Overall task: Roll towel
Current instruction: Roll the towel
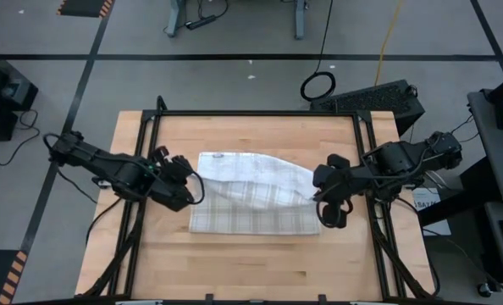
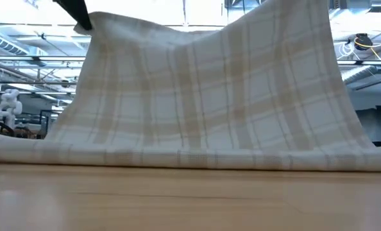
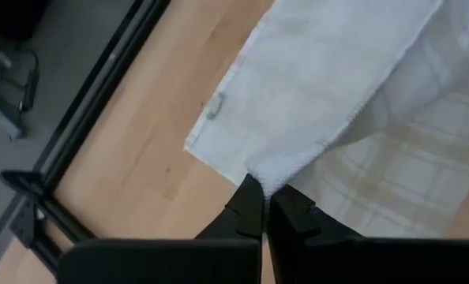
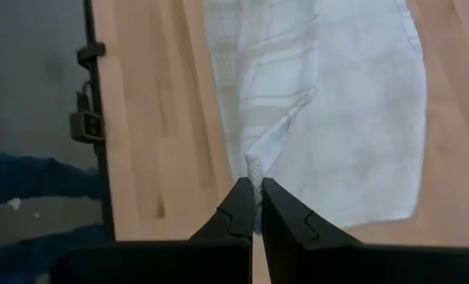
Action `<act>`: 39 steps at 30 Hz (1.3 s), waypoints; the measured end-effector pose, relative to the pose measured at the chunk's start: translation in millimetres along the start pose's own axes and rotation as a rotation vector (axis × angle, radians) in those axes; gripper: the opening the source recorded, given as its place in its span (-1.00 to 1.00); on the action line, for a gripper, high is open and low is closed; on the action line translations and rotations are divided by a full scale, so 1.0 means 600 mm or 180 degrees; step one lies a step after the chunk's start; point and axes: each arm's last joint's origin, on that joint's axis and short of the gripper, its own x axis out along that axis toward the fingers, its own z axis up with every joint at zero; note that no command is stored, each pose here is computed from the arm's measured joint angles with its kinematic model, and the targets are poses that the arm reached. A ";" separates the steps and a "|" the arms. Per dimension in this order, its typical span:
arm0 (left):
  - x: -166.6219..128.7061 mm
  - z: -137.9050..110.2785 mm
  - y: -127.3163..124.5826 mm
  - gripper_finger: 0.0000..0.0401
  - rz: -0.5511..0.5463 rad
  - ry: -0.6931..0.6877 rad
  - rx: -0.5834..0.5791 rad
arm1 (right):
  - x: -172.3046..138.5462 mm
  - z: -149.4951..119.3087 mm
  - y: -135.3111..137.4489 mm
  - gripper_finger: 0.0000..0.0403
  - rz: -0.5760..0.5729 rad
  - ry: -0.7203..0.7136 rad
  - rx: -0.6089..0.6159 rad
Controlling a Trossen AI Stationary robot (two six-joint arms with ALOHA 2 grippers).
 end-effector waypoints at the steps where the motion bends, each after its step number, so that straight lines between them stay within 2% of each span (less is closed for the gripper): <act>1: 0.004 -0.001 0.000 -0.98 0.0026 0.0020 -0.0079 | 0.000 0.001 0.001 -0.99 0.0015 -0.0021 0.0018; 4: 0.016 -0.004 -0.003 -0.98 0.0041 0.0031 -0.0276 | 0.000 0.003 0.003 -0.99 0.0069 -0.0059 0.0039; 7: 0.029 -0.003 -0.010 -0.98 0.0009 -0.0053 -0.0344 | 0.000 0.007 0.005 -0.99 0.0111 -0.0127 0.0035; 12: 0.055 -0.017 -0.015 -0.95 0.0146 -0.0028 -0.0416 | 0.000 0.009 0.007 -0.99 0.0141 -0.0181 0.0034; 17: 0.048 -0.021 -0.008 -0.66 0.0053 -0.0026 -0.0483 | 0.000 0.011 0.004 -0.99 0.0124 -0.0187 0.0028; 24: 0.022 -0.027 0.036 -0.13 -0.0034 -0.0128 -0.0788 | 0.004 0.024 -0.014 -0.99 0.0027 -0.0221 0.0103; 28: 0.020 -0.033 0.057 -0.03 0.0059 -0.0162 -0.1211 | 0.005 0.032 -0.029 -0.99 -0.0046 -0.0249 0.0151; 32: 0.047 -0.037 0.063 -0.02 0.0132 -0.0236 -0.1472 | 0.006 0.036 -0.036 -0.99 -0.0083 -0.0261 0.0198; 35: 0.081 -0.026 0.060 -0.01 -0.0098 -0.0240 -0.1526 | 0.006 0.037 -0.037 -0.99 -0.0081 -0.0258 0.0177; 39: 0.133 0.017 0.058 -0.01 -0.0647 -0.0421 -0.1412 | 0.006 0.037 -0.036 -0.99 -0.0070 -0.0264 0.0145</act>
